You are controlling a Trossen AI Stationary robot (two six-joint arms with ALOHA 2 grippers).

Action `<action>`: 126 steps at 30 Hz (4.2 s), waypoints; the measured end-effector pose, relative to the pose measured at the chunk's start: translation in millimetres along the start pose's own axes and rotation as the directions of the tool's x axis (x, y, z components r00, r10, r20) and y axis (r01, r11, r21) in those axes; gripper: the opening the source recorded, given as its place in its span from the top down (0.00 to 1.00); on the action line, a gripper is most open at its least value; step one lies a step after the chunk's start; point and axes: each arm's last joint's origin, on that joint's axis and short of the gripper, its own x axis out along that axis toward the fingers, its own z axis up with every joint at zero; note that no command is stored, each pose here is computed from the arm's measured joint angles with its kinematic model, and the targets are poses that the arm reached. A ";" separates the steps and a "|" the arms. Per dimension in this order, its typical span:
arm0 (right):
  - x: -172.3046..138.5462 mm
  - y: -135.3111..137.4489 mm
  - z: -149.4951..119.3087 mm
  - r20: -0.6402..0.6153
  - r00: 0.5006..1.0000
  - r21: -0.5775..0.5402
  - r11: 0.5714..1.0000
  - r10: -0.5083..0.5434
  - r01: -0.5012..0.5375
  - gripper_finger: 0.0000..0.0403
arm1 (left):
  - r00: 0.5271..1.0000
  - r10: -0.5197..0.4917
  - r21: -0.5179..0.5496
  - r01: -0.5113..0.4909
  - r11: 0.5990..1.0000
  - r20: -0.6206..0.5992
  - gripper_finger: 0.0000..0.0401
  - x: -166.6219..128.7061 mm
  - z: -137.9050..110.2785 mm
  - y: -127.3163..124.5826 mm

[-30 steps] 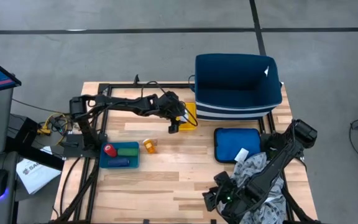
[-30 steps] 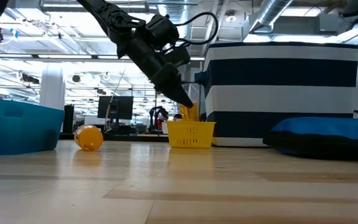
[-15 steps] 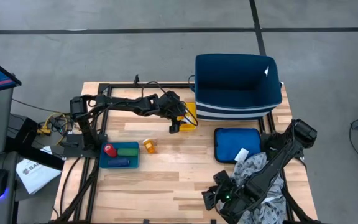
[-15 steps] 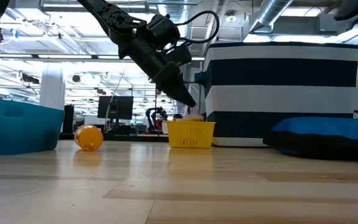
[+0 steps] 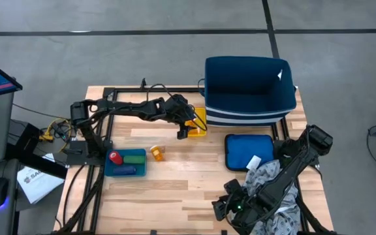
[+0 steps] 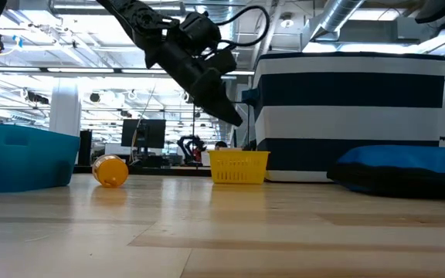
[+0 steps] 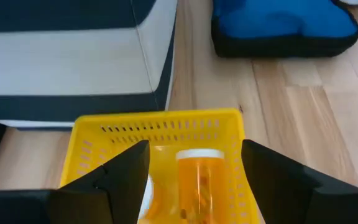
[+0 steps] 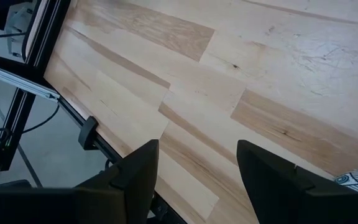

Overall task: Pick & place medical supplies in basket/bin
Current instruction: Put the orange pill bottle into the yellow bin

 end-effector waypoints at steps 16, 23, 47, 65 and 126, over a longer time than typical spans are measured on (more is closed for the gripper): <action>-0.5 0.7 -1.0 -0.002 1.000 -0.024 1.000 0.009 -0.009 0.47 | 0.863 -0.308 0.173 0.401 0.899 -0.401 0.38 -120.0 -34.1 -75.5; -0.2 -0.7 0.1 0.013 1.000 -0.060 0.998 -0.002 0.003 0.47 | 0.878 -0.217 0.340 0.378 0.861 -0.426 0.30 -118.2 -59.1 -113.5; -3.3 -1.5 -4.4 0.005 1.000 -0.042 0.999 0.005 -0.005 0.47 | 0.828 -0.120 0.490 0.434 0.756 -0.548 0.38 -44.2 -85.5 -131.2; -6.0 -2.2 -8.1 0.007 1.000 -0.047 0.999 0.015 -0.015 0.47 | 0.823 -0.105 0.482 0.425 0.766 -0.559 0.51 -41.0 -88.1 -131.2; -7.9 -8.5 -8.9 0.028 0.999 -0.016 0.999 -0.028 0.028 0.47 | 0.862 0.269 -0.629 0.072 0.774 0.430 0.56 -6.5 -9.0 -12.9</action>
